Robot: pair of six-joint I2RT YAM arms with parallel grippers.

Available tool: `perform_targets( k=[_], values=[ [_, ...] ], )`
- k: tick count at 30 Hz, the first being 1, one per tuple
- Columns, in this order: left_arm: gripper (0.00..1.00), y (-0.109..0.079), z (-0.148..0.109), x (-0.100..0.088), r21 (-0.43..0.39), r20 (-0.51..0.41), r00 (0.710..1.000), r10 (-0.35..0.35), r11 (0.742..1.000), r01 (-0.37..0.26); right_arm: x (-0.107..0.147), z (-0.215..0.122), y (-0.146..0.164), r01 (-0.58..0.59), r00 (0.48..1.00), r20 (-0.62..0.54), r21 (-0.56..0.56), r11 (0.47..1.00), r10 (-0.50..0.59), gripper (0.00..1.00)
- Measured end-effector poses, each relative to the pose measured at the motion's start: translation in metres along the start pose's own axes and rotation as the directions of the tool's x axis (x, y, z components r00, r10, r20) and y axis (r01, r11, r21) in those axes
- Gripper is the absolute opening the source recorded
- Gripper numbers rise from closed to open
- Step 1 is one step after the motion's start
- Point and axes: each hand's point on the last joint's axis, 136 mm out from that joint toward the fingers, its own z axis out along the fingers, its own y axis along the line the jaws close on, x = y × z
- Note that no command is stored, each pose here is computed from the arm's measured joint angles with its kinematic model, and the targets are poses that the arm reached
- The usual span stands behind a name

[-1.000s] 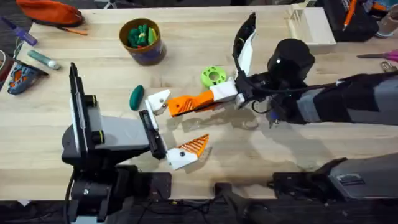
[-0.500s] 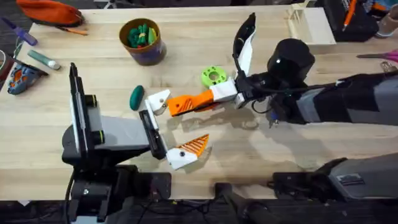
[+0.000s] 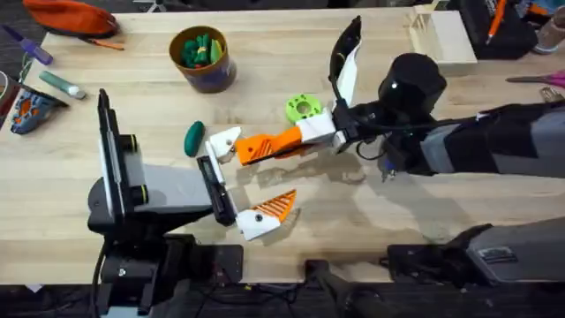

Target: Pick up the gripper from the table and insert it into the empty holder that is missing its gripper. Then pick up a screw, insert it into the mounting hole, and use the screwdriver to tighten it. Finally, clean up the table by picking up the vegetable and placing it into the bucket.

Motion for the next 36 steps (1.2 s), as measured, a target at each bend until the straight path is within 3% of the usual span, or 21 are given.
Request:
perform_targets(
  k=[20, 25, 36],
  values=[
    [0.986, 0.0029, 0.0, -0.0002, -0.017, 0.0, 1.0, 0.002, 1.0, -0.002, -0.002, 0.0035, -0.0004, -0.008, 1.0, 0.017, 0.005, 1.0, 0.008, 0.01],
    [0.986, 0.0051, -0.0004, -0.0002, -0.028, 0.0, 1.0, 0.002, 1.0, -0.002, -0.006, 0.0035, 0.0073, 0.041, 0.999, 0.035, -0.01, 0.999, -0.041, 0.01],
    [0.986, 0.0057, -0.0005, -0.0003, -0.032, 0.0, 1.0, 0.0, 0.999, 0.0, -0.0067, 0.0033, 0.006, 0.003, 0.999, 0.044, -0.008, 1.0, -0.002, 0.01]
  ],
)
